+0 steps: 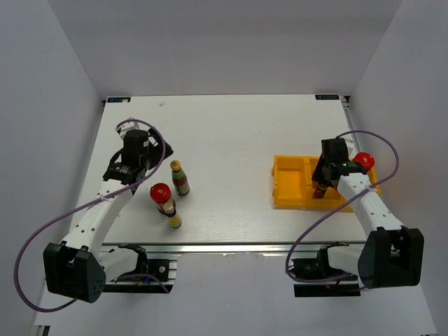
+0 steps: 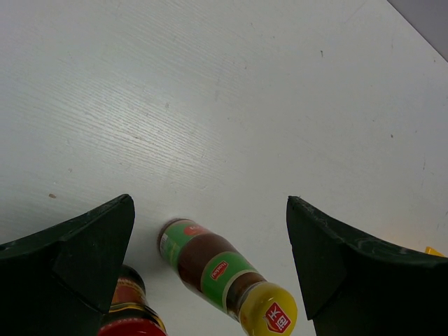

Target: Organize the condiment bottles

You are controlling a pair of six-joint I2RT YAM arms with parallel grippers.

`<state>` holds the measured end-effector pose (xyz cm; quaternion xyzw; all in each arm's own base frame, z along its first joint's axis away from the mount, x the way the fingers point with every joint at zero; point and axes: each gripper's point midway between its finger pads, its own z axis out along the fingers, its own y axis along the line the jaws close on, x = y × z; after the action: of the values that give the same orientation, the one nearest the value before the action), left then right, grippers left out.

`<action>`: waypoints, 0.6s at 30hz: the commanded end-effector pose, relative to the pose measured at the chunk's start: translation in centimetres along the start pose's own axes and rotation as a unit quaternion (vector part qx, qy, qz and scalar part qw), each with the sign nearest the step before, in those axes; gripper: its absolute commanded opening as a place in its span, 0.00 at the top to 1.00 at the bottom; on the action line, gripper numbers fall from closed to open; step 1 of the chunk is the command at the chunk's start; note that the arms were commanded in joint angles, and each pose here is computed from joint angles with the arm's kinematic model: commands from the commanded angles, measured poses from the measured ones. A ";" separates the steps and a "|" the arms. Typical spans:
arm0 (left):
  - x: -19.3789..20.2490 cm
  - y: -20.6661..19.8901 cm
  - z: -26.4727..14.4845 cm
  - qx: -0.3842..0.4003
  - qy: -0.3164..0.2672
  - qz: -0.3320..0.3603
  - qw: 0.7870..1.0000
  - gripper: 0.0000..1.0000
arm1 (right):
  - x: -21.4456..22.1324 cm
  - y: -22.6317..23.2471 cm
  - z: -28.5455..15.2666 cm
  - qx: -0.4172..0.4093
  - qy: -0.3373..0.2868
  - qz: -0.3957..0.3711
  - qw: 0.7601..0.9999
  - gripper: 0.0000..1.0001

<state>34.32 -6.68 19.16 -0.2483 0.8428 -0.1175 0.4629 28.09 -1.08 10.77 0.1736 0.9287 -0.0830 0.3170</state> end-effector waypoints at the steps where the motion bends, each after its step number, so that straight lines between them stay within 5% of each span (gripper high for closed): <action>1: -2.0 -1.0 -0.7 0.010 -0.022 -0.002 1.000 0.02 | -0.7 0.9 1.0 -0.023 -0.012 0.011 1.000 0.66; 4: -2.2 -1.1 -0.8 0.011 -0.025 -0.004 1.000 0.02 | -0.5 0.8 1.1 -0.023 -0.010 0.013 1.000 0.61; 13: -2.2 -1.1 -1.4 0.010 -0.022 -0.012 1.000 0.02 | -1.1 0.6 -0.2 -0.033 -0.023 0.017 0.999 0.12; 18: -2.3 -2.5 -1.9 0.040 -0.006 -0.011 0.999 0.02 | -3.0 0.6 -3.0 -0.054 -0.062 0.025 0.996 0.11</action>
<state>34.19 -6.86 19.89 -0.2499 0.8447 -0.1217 0.4575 28.39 -0.65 11.68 0.1752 0.9209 -0.0499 0.3447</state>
